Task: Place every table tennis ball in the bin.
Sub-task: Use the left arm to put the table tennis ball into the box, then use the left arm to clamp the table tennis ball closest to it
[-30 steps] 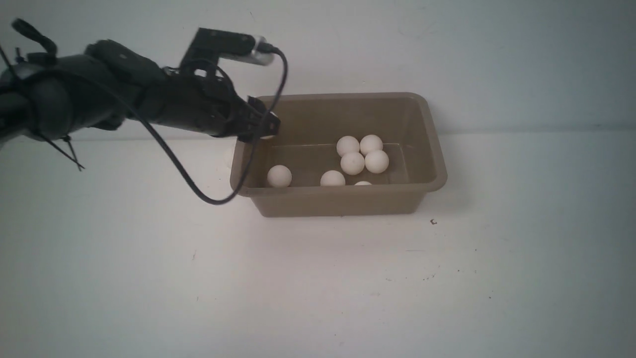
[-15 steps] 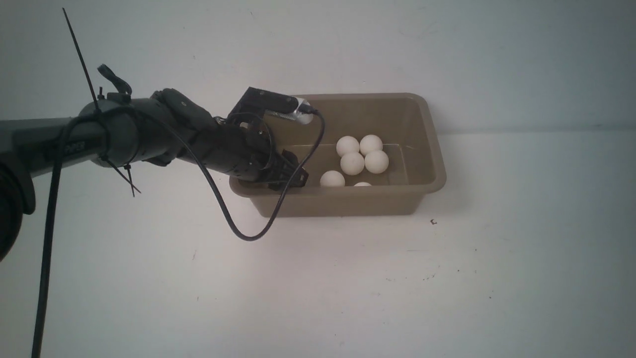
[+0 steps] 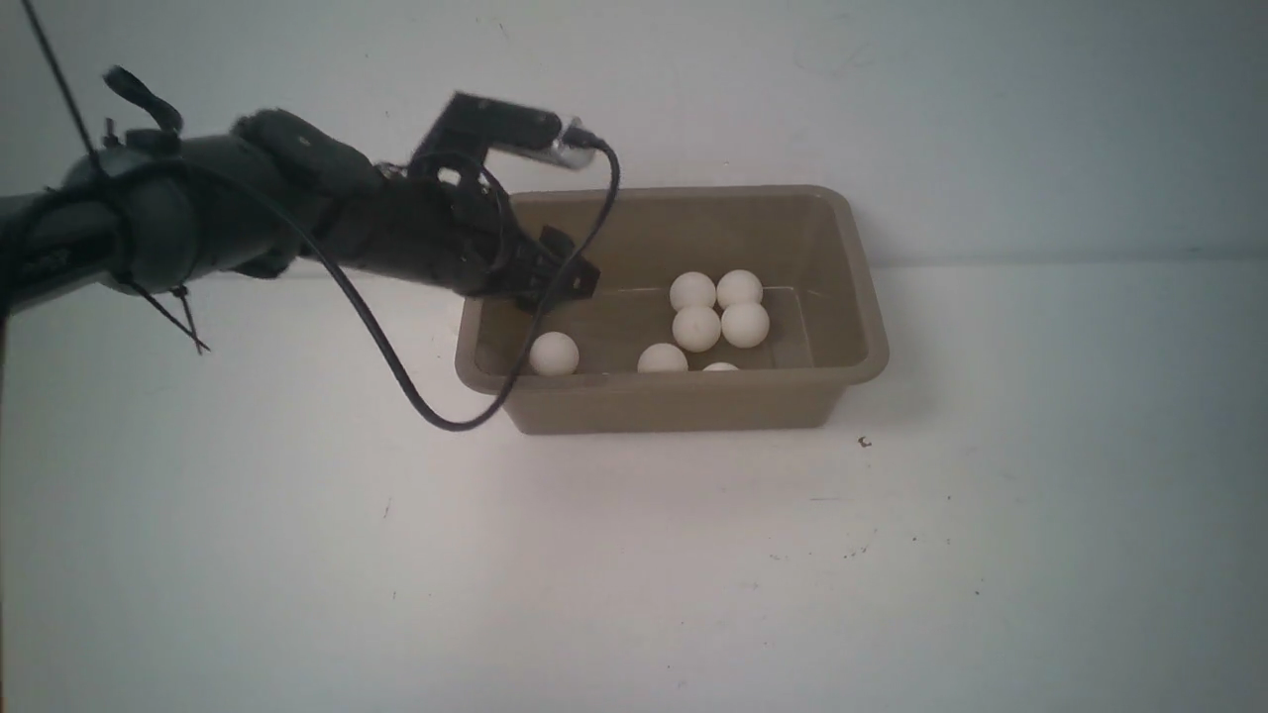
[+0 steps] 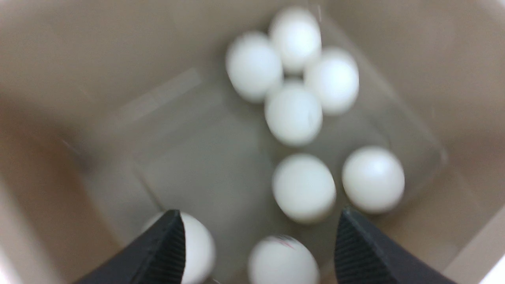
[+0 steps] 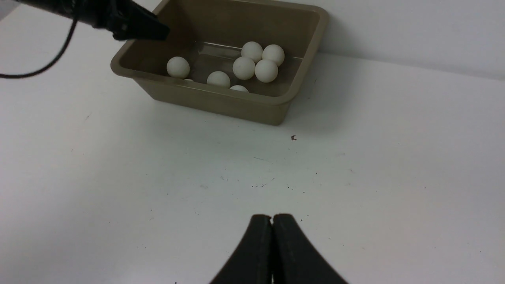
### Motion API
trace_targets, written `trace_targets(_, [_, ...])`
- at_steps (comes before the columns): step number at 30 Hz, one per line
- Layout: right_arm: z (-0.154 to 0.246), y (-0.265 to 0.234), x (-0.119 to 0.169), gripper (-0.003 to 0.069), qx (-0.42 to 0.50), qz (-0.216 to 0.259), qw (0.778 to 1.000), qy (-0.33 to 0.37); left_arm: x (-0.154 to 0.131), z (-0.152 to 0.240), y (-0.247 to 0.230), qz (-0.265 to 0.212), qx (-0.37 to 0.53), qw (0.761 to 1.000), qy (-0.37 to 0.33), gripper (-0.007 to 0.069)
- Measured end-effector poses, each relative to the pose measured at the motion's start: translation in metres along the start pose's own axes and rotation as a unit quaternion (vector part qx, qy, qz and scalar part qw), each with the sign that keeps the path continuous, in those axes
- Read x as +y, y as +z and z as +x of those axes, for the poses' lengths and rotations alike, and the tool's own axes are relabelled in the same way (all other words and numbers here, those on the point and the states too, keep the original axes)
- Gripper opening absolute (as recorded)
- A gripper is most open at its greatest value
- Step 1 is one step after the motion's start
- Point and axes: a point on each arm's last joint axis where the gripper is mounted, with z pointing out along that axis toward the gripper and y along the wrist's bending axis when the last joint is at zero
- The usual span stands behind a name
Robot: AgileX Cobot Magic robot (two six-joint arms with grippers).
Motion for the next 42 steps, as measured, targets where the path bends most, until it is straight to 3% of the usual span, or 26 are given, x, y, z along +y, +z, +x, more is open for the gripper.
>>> trace_targets(5, [0.0,0.0,0.0,-0.0017,0.0,0.0,1.0,0.0,0.026,-0.026,-0.051,-0.062,-0.065,0.996,0.006,0.0459])
trace_targets(8, [0.0,0.0,0.0,-0.0017,0.0,0.0,1.0,0.0,0.065,-0.023,-0.076,-0.102,-0.082,0.99,-0.047,0.0437])
trace_targets(14, [0.0,0.0,0.0,-0.0017,0.0,0.0,1.0,0.0,0.123,0.008,-0.083,-0.131,-0.067,0.979,-0.139,0.0382])
trace_targets(25, [0.0,0.0,0.0,-0.0017,0.0,0.0,1.0,0.0,0.143,0.052,-0.029,-0.077,0.007,0.979,-0.188,0.0374])
trace_targets(33, [0.0,0.0,0.002,-0.0017,0.002,-0.01,1.0,0.005,0.157,0.047,0.001,-0.038,0.009,0.976,-0.212,0.0374])
trace_targets(42, [0.0,0.0,0.002,-0.0017,0.002,-0.012,1.0,0.017,0.16,0.047,0.025,-0.017,0.047,0.987,-0.151,0.0374])
